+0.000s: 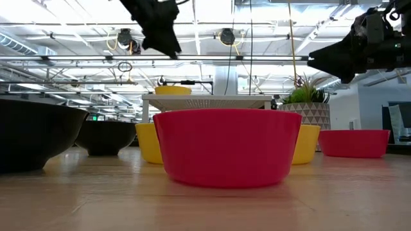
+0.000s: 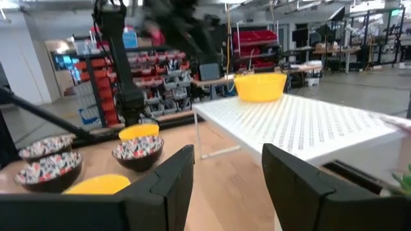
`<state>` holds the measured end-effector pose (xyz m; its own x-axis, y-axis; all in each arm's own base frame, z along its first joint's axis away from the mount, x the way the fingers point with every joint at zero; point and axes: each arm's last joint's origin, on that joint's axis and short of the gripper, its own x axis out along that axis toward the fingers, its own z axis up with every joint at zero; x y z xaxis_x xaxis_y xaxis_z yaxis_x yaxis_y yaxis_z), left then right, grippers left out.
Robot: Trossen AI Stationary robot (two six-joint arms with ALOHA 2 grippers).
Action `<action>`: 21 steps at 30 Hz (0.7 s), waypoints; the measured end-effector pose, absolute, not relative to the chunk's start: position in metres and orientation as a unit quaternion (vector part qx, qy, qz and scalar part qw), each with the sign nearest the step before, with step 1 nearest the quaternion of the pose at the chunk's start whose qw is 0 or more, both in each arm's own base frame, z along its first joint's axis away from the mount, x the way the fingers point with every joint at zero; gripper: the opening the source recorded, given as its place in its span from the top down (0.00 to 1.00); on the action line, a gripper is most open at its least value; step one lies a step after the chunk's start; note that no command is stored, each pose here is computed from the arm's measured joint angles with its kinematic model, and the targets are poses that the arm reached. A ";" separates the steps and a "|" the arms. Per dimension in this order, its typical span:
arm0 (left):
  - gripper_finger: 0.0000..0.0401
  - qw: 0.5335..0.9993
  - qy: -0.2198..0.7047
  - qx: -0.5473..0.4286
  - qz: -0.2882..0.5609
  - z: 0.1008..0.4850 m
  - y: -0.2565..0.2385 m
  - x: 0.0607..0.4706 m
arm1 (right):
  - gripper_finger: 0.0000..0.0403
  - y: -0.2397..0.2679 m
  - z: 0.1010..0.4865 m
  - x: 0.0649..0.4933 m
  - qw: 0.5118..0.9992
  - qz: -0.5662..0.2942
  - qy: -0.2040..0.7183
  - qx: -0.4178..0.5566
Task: Pick & Place Mini bowls
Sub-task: Stack the yellow bowl on the yellow bowl on the shelf
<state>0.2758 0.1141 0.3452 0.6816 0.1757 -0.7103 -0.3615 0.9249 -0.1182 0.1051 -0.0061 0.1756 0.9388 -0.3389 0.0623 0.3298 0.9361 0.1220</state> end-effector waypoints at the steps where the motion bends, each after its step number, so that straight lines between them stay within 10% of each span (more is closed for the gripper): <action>1: 0.58 0.902 0.387 -0.152 0.118 0.343 0.106 0.273 | 0.58 -0.006 0.175 0.105 0.983 -0.170 -0.040 0.061; 6: 0.63 0.827 0.520 -0.211 0.045 0.317 0.060 0.263 | 0.58 -0.006 0.175 0.105 0.981 -0.169 -0.044 0.082; 21: 0.68 0.595 0.755 -0.216 0.169 0.208 -0.037 0.200 | 0.58 -0.006 0.175 0.105 0.982 -0.169 -0.043 0.078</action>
<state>0.2000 -0.0368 0.2081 -0.1984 -0.1253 -0.9721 -0.5271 0.8498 -0.0019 0.1051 -0.0061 0.1752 0.9394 -0.3379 0.0580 0.3245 0.9309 0.1677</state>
